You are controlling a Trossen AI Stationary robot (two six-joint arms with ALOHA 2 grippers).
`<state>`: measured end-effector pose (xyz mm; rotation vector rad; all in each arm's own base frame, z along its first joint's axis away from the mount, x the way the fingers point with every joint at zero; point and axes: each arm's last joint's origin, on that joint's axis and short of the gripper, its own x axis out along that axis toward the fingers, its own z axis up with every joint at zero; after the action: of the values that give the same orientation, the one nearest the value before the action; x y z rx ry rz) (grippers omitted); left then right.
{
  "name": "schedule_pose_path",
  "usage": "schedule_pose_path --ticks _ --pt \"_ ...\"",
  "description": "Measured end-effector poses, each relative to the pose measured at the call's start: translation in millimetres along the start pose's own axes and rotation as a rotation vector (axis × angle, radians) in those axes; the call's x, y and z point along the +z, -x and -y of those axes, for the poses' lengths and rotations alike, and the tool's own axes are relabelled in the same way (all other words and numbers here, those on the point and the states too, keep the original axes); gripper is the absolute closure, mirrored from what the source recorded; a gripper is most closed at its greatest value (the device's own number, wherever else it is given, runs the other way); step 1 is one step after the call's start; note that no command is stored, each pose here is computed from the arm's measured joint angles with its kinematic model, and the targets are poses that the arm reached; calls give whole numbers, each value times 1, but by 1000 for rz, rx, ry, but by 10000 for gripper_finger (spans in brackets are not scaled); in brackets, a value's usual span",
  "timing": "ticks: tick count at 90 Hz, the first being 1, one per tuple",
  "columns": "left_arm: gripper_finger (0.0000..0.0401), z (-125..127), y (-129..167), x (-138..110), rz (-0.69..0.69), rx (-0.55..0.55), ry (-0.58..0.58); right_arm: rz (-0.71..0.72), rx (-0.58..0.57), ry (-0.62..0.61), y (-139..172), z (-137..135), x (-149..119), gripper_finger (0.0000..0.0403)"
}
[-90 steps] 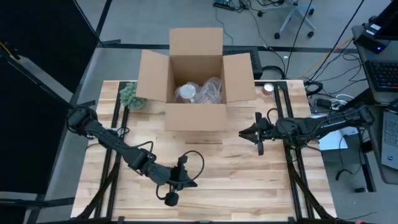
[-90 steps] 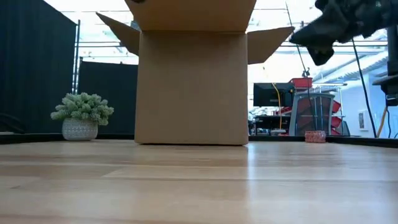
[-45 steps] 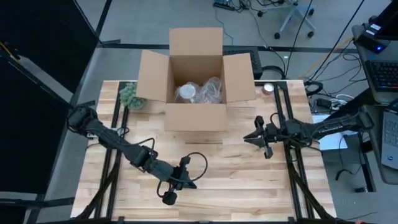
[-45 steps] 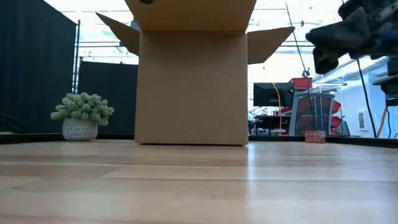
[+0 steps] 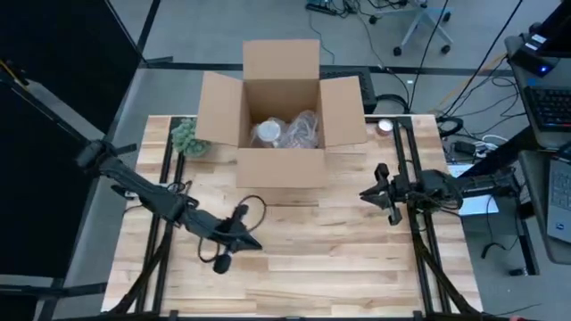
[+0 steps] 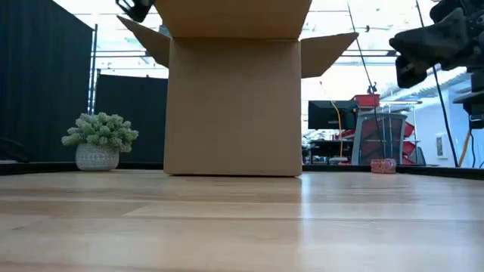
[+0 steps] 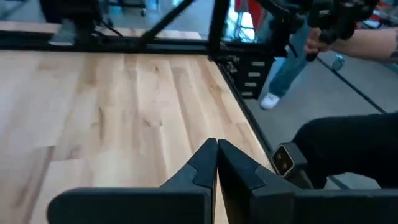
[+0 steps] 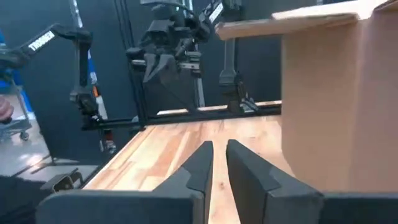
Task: Wrap mug
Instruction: Return to Home Position
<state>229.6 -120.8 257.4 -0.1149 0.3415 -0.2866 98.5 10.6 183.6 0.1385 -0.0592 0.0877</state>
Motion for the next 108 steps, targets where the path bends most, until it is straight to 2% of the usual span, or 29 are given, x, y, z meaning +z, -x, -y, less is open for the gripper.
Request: schedule_pose_path --ticks 10,33,50,74,108 --pt "401 -5 14 -7 26 27 4 -12 -29 4 2 1 -2 371" --pt "401 -15 38 -31 78 19 -36 19 -20 41 5 1 0 371" --pt "401 -23 51 -53 106 13 -55 -37 -24 31 3 3 -14 371" --pt "401 -29 76 -77 164 -124 -60 -32 -24 16 3 2 -13 371" --pt "401 -35 98 -98 227 -232 -28 -31 -24 16 3 2 -13 371"
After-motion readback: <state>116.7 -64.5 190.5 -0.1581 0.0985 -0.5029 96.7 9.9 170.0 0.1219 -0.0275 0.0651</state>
